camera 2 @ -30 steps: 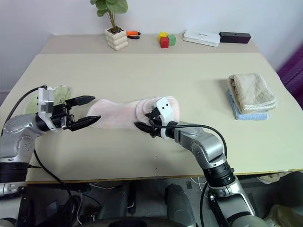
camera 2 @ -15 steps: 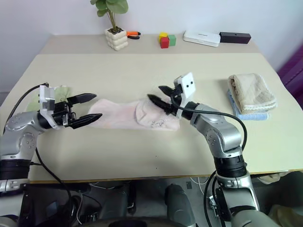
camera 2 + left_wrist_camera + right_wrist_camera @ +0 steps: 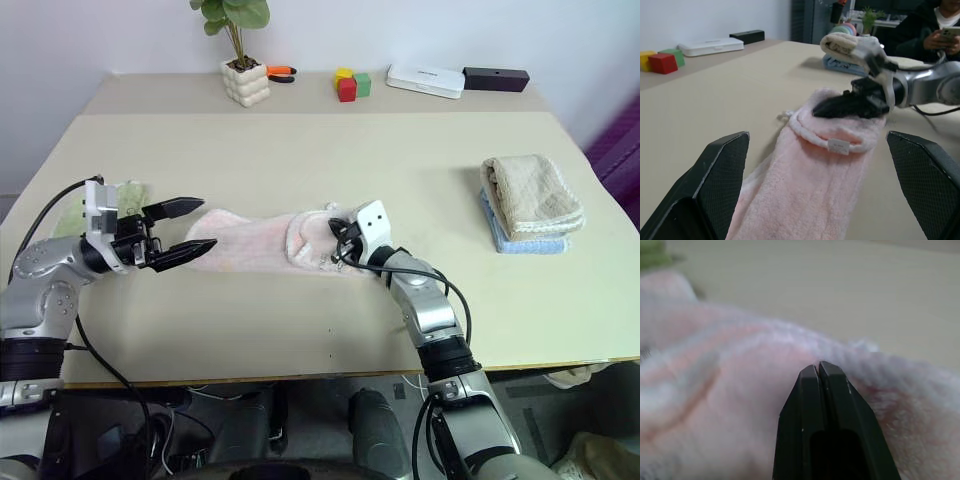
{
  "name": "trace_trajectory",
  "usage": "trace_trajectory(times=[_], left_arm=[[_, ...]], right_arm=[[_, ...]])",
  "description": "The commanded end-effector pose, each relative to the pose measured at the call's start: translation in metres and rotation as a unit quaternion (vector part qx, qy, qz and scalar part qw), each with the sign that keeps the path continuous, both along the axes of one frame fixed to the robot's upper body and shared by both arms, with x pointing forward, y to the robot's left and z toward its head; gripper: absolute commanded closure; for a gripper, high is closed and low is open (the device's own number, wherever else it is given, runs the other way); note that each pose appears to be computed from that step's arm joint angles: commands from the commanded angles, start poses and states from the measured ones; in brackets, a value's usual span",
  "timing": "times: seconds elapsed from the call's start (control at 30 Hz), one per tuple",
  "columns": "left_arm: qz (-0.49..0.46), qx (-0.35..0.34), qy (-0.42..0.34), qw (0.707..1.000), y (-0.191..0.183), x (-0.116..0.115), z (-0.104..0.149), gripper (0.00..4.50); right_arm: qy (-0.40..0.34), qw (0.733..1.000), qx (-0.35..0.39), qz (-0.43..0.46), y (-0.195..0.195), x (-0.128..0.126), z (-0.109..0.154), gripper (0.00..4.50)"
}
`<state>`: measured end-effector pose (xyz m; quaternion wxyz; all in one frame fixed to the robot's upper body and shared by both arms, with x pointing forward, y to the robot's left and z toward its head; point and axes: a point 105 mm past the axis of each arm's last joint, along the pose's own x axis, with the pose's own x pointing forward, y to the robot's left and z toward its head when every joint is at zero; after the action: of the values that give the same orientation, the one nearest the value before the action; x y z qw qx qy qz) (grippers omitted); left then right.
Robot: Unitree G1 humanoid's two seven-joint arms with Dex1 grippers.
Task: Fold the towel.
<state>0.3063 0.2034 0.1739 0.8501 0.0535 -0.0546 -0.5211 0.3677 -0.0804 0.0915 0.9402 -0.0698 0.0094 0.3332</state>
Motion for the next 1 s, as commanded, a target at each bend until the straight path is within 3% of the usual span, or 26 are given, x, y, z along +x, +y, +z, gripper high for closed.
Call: trace_trajectory(times=[0.03, 0.17, 0.27, 0.5, 0.67, 0.8, 0.87, 1.0], left_arm=[[-0.004, 0.006, -0.021, 1.000, -0.002, -0.003, 0.009, 0.00], [-0.004, 0.003, -0.019, 1.000, -0.004, -0.003, 0.009, 0.00], [-0.002, -0.003, -0.002, 1.000, -0.006, -0.002, 0.007, 0.00], [0.034, -0.056, 0.095, 0.993, -0.001, -0.002, -0.002, 0.00], [0.054, -0.084, 0.170, 0.980, -0.004, -0.011, -0.012, 0.00], [0.103, -0.084, 0.218, 0.967, -0.002, -0.012, -0.025, 0.00], [0.119, -0.105, 0.231, 0.960, -0.004, -0.011, -0.024, 0.00], [0.121, -0.162, 0.275, 0.940, -0.019, -0.025, -0.025, 0.00]], right_arm=[[0.006, 0.999, -0.052, 0.001, 0.003, -0.002, -0.024, 4.48], [0.011, 0.997, -0.082, 0.007, 0.007, -0.001, -0.035, 4.48], [-0.007, 0.996, -0.083, 0.034, 0.013, -0.005, -0.028, 3.70], [-0.050, 0.992, -0.096, 0.059, 0.015, -0.006, 0.000, 0.14], [-0.061, 0.993, -0.077, 0.057, 0.017, -0.005, 0.017, 0.03], [-0.077, 0.997, 0.003, -0.014, 0.003, 0.014, 0.056, 0.03], [-0.103, 0.993, 0.003, -0.048, -0.007, 0.022, 0.072, 0.03], [-0.133, 0.991, -0.027, -0.020, -0.010, 0.020, 0.091, 0.03]])
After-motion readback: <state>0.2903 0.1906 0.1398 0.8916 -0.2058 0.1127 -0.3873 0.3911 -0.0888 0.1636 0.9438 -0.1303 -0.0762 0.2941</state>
